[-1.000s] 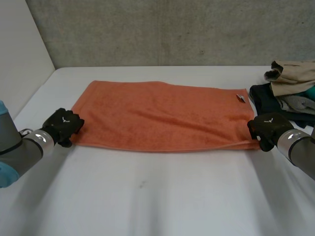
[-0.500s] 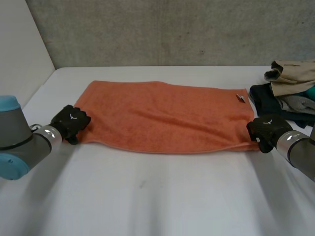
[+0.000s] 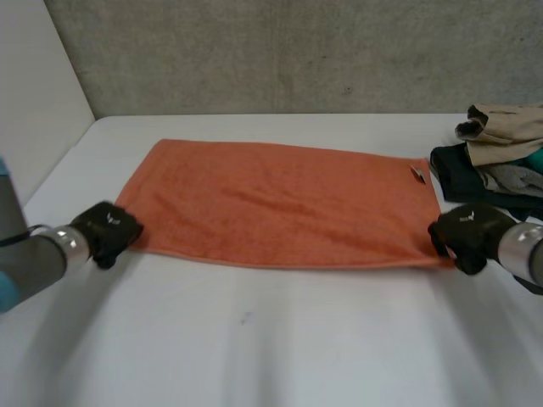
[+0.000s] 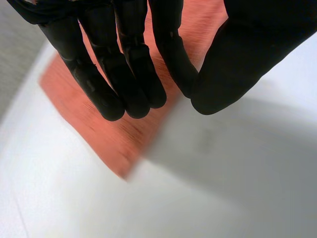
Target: Fold the laundry.
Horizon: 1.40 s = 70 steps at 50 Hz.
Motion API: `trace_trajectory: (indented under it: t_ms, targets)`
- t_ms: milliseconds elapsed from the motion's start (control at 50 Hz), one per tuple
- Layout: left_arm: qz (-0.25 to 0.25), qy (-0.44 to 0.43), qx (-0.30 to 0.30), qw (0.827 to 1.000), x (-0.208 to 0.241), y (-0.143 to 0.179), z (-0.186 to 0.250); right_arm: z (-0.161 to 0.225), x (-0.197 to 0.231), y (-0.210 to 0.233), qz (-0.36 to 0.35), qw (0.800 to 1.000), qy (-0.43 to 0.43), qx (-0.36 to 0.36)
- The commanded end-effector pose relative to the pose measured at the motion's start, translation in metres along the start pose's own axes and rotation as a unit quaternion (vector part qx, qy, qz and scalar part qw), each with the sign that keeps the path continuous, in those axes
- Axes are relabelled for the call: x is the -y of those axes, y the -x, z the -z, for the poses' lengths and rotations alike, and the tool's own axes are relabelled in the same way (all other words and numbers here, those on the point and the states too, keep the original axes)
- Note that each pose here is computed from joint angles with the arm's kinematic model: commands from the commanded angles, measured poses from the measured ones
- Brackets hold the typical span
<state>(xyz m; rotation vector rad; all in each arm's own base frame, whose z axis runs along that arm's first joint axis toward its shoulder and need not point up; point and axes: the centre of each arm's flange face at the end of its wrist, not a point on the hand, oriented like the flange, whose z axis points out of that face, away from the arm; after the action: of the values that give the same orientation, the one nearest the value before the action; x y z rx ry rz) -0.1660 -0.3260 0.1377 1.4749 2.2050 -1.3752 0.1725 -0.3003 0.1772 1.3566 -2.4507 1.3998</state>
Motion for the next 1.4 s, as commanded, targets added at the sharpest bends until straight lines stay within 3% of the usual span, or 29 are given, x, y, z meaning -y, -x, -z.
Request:
trace_trajectory:
  t_ms: [20, 100, 160, 320, 440, 600, 1260, 1400]
  targets:
    - [-0.027, 0.040, -0.074, 0.996, -0.002, -0.007, 0.057, 0.045, -0.007, -0.001, 0.120, 0.983, 0.052, 0.126]
    - [-0.019, -0.046, -0.065, 0.997, 0.012, -0.004, 0.049, 0.031, -0.004, 0.003, 0.115, 0.986, 0.034, 0.114]
    - [0.007, -0.105, -0.049, 0.993, 0.022, 0.001, 0.031, 0.014, 0.000, -0.006, 0.062, 0.995, 0.017, 0.069]
    - [0.103, -0.092, -0.026, 0.990, 0.033, 0.000, -0.003, -0.017, 0.001, -0.024, -0.052, 0.998, -0.014, -0.022]
    - [0.092, -0.071, -0.019, 0.993, 0.033, -0.008, -0.017, -0.028, -0.002, -0.043, -0.122, 0.988, -0.024, -0.095]
    - [0.073, -0.068, -0.016, 0.995, 0.035, -0.012, -0.024, -0.043, -0.012, -0.047, -0.163, 0.978, -0.010, -0.132]
    - [0.037, -0.061, 0.035, 0.997, 0.033, -0.003, -0.061, -0.039, -0.008, -0.033, -0.165, 0.981, -0.005, -0.106]
    - [0.037, -0.029, 0.016, 0.999, 0.029, 0.003, -0.037, -0.019, -0.002, -0.016, -0.091, 0.995, 0.011, -0.039]
